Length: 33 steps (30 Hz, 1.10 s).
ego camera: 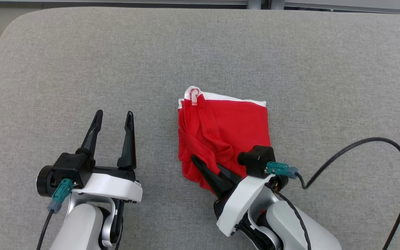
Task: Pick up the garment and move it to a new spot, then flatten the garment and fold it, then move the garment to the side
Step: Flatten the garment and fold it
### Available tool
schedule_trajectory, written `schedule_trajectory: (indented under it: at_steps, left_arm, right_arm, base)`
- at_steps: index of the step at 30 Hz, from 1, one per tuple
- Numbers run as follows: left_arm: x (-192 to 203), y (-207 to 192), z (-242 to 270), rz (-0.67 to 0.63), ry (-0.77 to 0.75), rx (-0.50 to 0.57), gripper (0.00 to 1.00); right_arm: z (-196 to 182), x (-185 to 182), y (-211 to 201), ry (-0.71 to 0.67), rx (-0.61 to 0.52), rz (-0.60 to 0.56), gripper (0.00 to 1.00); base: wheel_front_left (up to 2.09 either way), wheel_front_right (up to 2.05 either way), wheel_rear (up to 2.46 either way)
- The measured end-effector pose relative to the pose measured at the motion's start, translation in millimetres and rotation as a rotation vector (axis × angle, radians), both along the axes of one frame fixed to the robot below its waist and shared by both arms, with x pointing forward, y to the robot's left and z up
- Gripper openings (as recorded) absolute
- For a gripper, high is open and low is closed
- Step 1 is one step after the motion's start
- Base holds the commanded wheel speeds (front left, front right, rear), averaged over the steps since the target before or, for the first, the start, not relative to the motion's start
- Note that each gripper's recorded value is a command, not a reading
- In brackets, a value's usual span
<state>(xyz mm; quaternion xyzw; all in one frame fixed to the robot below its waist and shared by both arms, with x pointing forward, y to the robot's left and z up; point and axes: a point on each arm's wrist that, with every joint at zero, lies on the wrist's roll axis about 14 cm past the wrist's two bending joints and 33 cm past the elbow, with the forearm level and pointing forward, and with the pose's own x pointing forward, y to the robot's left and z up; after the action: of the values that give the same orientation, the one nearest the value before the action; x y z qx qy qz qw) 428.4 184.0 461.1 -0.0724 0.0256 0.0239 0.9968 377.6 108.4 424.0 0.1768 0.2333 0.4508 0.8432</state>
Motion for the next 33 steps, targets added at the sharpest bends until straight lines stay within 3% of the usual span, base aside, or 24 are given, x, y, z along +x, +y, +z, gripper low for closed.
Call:
schedule_trajectory:
  at_steps: [8,14,19,24,28,33]
  left_arm:
    - [3.4,-4.3,-0.6,-0.013,-0.003,0.001,1.00]
    - [7.2,-11.8,3.2,-0.041,-0.017,0.015,1.00]
    - [6.0,-17.3,8.3,-0.063,-0.031,0.024,1.00]
    - [3.4,-23.2,12.6,-0.089,-0.039,0.034,1.00]
    - [0.5,-26.2,14.1,-0.106,-0.035,0.048,1.00]
    - [-7.6,-28.7,11.0,-0.116,-0.016,0.053,1.00]
  right_arm:
    - [38.4,10.0,1.6,-0.156,0.113,-0.033,1.00]
    - [68.4,40.2,-44.4,-0.294,0.169,-0.188,1.00]
    - [74.6,70.0,-122.2,-0.396,0.086,-0.420,1.00]
    - [70.1,72.3,-195.1,-0.446,-0.044,-0.604,1.00]
    - [62.5,60.4,-233.1,-0.448,-0.154,-0.681,1.00]
    - [59.2,41.7,-253.2,-0.423,-0.209,-0.735,1.00]
  base:
    - [0.00,0.00,0.00]
    - [0.00,0.00,0.00]
    - [0.00,0.00,0.00]
    - [0.00,0.00,0.00]
    - [0.00,0.00,0.00]
    - [0.00,0.00,0.00]
